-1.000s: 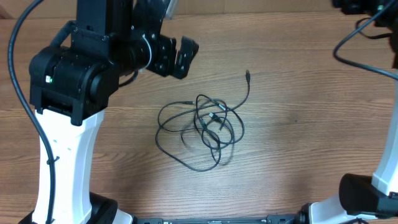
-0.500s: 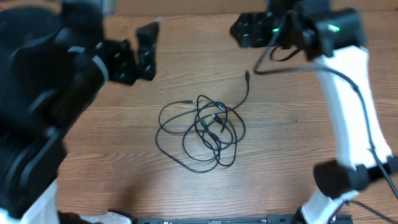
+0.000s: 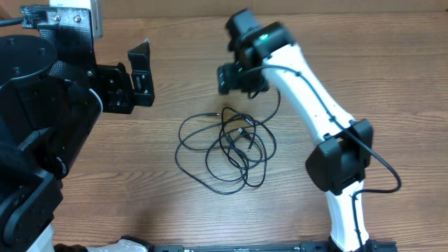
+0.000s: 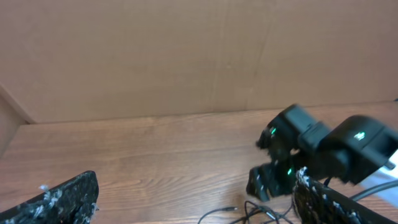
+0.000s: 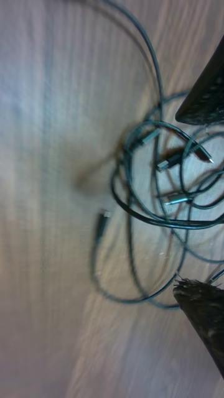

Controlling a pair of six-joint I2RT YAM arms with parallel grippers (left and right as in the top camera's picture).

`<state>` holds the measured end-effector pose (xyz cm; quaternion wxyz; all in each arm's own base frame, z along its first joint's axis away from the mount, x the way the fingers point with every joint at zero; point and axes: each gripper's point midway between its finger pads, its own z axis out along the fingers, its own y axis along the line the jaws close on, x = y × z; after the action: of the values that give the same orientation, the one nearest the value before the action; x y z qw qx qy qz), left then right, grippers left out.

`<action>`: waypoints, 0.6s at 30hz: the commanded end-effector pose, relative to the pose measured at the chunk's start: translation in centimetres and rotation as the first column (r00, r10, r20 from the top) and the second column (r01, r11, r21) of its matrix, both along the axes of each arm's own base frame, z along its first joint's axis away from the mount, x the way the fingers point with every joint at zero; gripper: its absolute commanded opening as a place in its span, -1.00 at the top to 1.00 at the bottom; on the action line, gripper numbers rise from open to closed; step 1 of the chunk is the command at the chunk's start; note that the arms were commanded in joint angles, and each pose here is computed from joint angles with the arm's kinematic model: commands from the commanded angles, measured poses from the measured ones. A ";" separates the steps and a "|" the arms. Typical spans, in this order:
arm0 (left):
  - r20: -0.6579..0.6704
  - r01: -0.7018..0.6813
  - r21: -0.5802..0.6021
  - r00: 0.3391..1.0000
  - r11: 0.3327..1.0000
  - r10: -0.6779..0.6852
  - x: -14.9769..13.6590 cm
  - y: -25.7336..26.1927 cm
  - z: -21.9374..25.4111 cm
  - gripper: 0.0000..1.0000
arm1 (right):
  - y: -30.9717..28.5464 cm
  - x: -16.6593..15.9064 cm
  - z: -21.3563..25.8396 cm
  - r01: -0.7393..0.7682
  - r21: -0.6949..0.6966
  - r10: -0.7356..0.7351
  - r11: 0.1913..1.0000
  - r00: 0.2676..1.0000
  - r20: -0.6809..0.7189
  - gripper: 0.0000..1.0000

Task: Untangle cables
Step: 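Lower the right gripper onto the loosened cable pile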

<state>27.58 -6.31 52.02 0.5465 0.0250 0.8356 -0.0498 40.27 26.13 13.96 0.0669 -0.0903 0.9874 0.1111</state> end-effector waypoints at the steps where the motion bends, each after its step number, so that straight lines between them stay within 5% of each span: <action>1: 0.005 -0.033 0.001 0.999 0.999 0.033 -0.1 0.6 0.2 -1.00 | -0.7 -1.8 -3.8 -0.025 -0.124 0.018 0.992 0.998 -0.062 -0.55; 11: -0.014 -0.033 0.009 0.999 0.999 0.033 -0.3 0.7 -0.3 -0.99 | -2.6 -7.7 -11.8 -0.092 -0.226 0.033 0.970 0.967 -0.254 -0.49; 18: -0.021 -0.028 0.009 0.999 1.000 0.029 -0.2 0.6 -0.4 -1.00 | -0.9 -8.4 -11.3 -0.124 -0.180 0.078 0.976 0.966 -0.245 -0.48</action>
<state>27.31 -6.05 51.39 0.5355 0.0248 0.8431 -0.0423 31.82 23.79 1.29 -0.0833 -0.1180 0.9895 0.0101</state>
